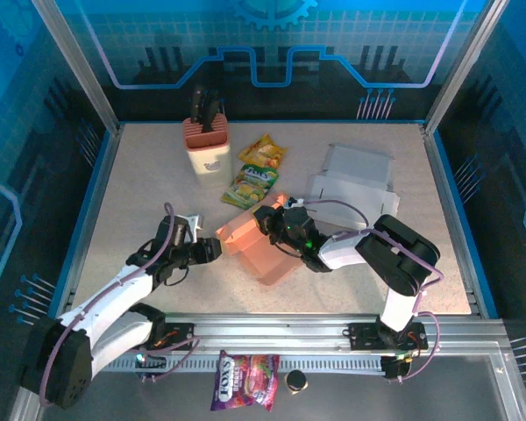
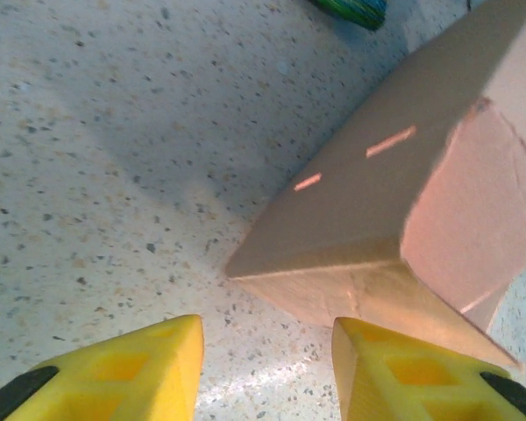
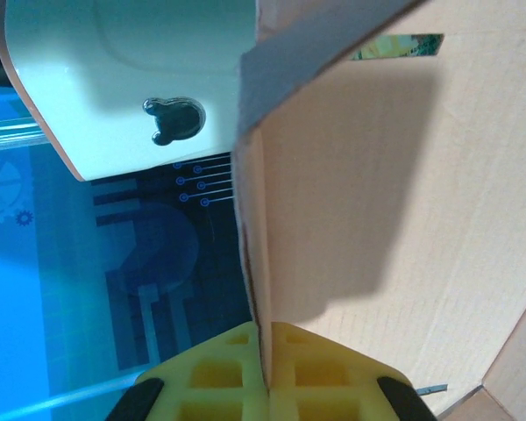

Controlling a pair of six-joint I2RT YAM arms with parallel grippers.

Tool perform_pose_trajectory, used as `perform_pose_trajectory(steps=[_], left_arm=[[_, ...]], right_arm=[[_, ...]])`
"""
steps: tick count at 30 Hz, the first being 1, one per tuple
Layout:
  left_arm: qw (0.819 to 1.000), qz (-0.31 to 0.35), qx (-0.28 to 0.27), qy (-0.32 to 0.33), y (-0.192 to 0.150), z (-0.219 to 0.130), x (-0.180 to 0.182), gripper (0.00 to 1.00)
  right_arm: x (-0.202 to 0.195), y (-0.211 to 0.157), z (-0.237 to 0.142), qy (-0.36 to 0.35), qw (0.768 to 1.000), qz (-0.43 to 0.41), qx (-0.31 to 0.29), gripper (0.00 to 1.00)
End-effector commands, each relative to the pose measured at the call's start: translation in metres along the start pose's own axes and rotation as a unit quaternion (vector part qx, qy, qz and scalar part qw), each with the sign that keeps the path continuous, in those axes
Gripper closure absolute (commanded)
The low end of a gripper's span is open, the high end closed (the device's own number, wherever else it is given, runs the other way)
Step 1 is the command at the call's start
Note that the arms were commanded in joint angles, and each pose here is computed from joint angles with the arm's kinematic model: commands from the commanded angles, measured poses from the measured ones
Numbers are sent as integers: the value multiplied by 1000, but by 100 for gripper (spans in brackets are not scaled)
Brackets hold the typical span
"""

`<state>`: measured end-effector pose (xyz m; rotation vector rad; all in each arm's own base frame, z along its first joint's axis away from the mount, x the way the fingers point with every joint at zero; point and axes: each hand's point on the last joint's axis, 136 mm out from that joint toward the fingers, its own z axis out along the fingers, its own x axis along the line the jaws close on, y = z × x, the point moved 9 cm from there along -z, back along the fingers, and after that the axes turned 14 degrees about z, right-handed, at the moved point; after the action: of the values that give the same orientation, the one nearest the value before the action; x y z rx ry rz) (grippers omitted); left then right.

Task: Fold the paper box

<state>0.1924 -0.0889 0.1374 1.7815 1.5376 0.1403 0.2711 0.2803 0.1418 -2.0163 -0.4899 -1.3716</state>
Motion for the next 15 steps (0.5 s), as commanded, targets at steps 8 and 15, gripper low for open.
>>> perform_pose_trajectory(steps=[8, 15], left_arm=[[997, 70, -8, -23, 17, 11, -19, 57], [993, 116, -4, -29, 22, 15, -27, 63]], right_arm=[[2, 3, 3, 3, 1000, 12, 10, 100], [4, 6, 3, 3, 1000, 17, 11, 100]])
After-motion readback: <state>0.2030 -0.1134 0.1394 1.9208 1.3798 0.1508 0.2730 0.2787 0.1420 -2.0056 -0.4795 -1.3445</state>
